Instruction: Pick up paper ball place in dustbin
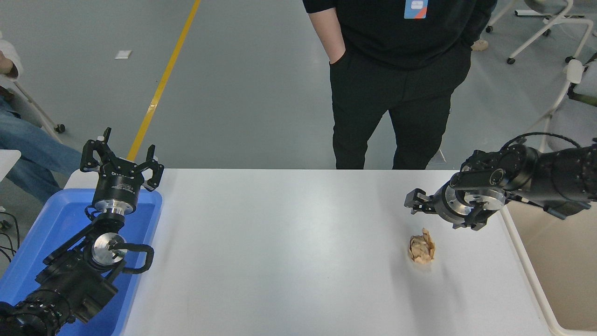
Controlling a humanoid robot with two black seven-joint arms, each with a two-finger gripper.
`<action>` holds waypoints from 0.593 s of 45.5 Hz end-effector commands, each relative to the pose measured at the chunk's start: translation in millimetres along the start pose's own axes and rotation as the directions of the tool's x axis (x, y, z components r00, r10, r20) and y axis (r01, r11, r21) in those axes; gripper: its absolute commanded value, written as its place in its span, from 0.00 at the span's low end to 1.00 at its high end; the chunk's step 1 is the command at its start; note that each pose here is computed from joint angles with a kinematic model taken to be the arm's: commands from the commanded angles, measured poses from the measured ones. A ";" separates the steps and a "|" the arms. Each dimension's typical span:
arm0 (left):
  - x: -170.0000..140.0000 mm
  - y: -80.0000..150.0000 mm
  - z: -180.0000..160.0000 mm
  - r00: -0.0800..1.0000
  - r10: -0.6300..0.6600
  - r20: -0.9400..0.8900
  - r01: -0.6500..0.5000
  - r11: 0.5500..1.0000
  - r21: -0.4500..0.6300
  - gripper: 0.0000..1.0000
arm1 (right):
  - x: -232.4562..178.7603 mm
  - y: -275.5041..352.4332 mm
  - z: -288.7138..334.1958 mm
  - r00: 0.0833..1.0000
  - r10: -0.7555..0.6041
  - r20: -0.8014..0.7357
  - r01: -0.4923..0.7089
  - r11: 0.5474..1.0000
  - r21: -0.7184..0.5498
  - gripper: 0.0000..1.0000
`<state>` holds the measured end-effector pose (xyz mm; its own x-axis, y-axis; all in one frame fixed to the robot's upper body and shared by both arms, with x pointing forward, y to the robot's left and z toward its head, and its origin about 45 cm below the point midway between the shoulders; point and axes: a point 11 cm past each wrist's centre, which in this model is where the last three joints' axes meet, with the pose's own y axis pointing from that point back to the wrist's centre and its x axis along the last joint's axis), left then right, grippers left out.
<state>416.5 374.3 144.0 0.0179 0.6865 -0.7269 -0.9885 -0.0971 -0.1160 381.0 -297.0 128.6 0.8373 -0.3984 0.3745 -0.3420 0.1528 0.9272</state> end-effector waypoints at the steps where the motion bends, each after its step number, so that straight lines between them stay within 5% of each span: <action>1: 0.0 0.0 -0.1 1.000 0.000 0.000 0.000 1.000 0.000 0.99 | -15.3 -23.8 2.2 0.999 0.028 0.035 -0.028 1.000 -0.002 1.00; 27: 0.0 0.0 -0.1 1.000 0.000 0.000 0.000 1.000 0.000 0.99 | -46.7 -49.3 8.4 0.995 0.035 0.094 -0.035 0.999 -0.001 0.99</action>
<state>416.5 374.3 144.0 0.0178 0.6865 -0.7269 -0.9885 -0.0971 -0.1159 359.0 -290.6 74.4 0.8023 -0.4664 0.3726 -0.3455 0.1461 0.9270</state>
